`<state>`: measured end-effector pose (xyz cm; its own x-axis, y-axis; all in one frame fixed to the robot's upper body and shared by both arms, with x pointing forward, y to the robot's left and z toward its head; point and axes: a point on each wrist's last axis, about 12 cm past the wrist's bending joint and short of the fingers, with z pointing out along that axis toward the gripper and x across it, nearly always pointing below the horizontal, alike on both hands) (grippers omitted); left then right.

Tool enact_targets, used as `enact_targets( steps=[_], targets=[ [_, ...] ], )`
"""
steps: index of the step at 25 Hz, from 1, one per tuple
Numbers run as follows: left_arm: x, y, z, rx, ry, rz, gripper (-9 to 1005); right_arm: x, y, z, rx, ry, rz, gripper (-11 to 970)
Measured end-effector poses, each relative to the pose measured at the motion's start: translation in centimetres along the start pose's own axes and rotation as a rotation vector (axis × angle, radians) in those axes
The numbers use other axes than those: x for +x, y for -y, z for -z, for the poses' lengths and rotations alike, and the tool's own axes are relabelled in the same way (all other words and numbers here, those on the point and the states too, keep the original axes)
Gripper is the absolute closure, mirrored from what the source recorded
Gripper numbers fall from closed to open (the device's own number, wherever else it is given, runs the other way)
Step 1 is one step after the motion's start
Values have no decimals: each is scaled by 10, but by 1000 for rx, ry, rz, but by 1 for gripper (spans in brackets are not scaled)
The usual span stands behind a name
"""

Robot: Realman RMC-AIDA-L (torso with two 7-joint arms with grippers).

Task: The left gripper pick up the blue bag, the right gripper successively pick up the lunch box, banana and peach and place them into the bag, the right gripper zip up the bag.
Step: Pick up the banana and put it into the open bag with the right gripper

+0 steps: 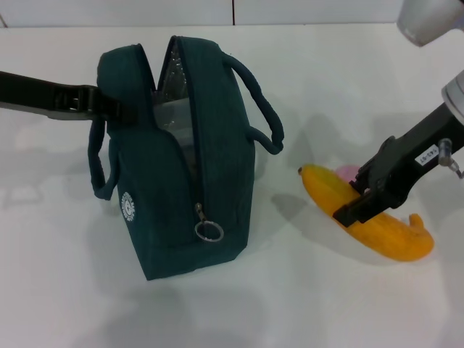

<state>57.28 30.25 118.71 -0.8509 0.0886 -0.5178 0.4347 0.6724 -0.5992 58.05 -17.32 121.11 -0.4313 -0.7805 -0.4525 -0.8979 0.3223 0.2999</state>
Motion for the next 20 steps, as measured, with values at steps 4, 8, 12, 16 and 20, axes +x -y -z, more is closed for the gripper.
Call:
enact_targets(
  steps=[4, 8, 12, 16, 20],
  targets=[
    [0, 0, -1, 1, 0, 1, 963, 1, 1, 3, 4, 17, -3, 509],
    [0, 0, -1, 2, 0, 1, 963, 3, 2, 15, 5, 69, -17, 506],
    [0, 0, -1, 2, 0, 0, 963, 5, 2, 25, 4, 114, -25, 503],
    [1, 0, -1, 3, 0, 2, 963, 20, 4, 50, 18, 226, -55, 500],
    [1, 0, -2, 6, 1, 2, 963, 32, 5, 68, -1, 340, -67, 498]
  ],
)
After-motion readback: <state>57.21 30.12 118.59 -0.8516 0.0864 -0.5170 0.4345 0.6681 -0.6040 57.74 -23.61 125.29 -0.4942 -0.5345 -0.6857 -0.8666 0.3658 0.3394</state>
